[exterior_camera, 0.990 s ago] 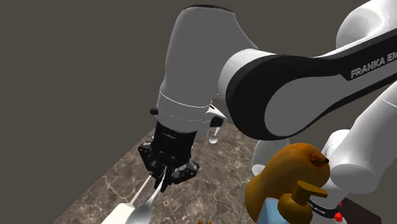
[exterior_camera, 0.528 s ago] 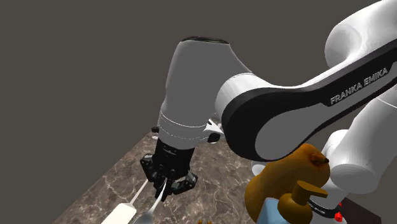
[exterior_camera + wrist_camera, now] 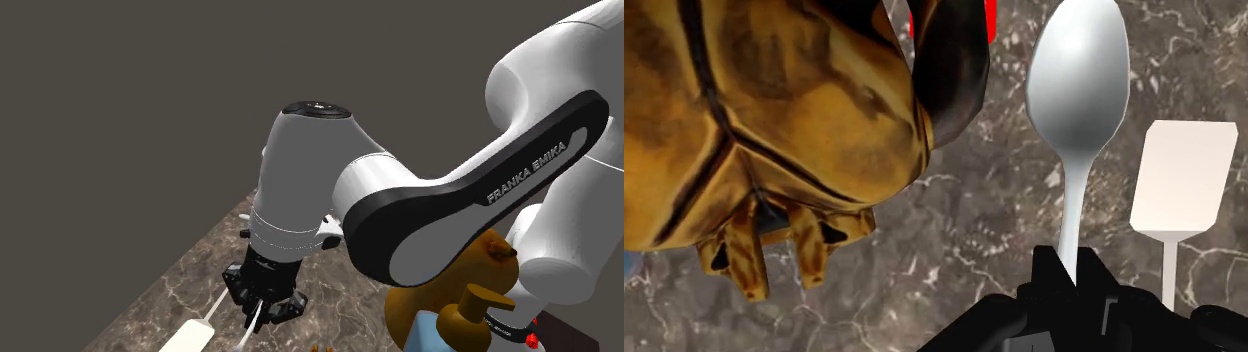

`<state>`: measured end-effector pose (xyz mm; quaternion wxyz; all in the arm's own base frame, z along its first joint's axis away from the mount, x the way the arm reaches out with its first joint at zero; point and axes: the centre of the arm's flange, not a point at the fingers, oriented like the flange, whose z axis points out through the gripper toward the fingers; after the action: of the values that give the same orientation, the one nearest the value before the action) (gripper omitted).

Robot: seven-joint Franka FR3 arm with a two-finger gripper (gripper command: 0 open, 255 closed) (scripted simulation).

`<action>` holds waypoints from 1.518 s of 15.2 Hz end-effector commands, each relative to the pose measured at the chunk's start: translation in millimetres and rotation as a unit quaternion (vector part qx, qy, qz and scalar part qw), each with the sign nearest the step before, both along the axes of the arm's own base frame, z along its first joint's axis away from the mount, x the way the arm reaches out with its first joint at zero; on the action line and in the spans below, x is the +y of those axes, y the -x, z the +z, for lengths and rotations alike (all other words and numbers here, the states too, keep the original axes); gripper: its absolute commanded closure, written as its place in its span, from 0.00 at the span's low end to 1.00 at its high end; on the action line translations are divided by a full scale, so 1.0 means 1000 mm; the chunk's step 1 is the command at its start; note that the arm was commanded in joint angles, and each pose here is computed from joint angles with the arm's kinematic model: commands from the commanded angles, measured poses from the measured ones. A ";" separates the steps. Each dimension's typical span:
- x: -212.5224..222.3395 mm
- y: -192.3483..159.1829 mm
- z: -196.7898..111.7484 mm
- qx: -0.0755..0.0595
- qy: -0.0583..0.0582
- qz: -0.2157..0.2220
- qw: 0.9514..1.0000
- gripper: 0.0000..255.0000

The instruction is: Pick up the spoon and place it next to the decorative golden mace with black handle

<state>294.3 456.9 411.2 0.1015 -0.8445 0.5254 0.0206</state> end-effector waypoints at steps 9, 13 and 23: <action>0.000 -0.001 -0.053 0.000 0.000 0.000 1.000 1.00; 0.000 -0.001 -0.065 0.000 0.000 0.000 1.000 1.00; 0.000 -0.001 -0.065 0.000 0.000 0.000 1.000 0.00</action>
<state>295.0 456.8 345.7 0.1018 -0.8446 0.5253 0.0206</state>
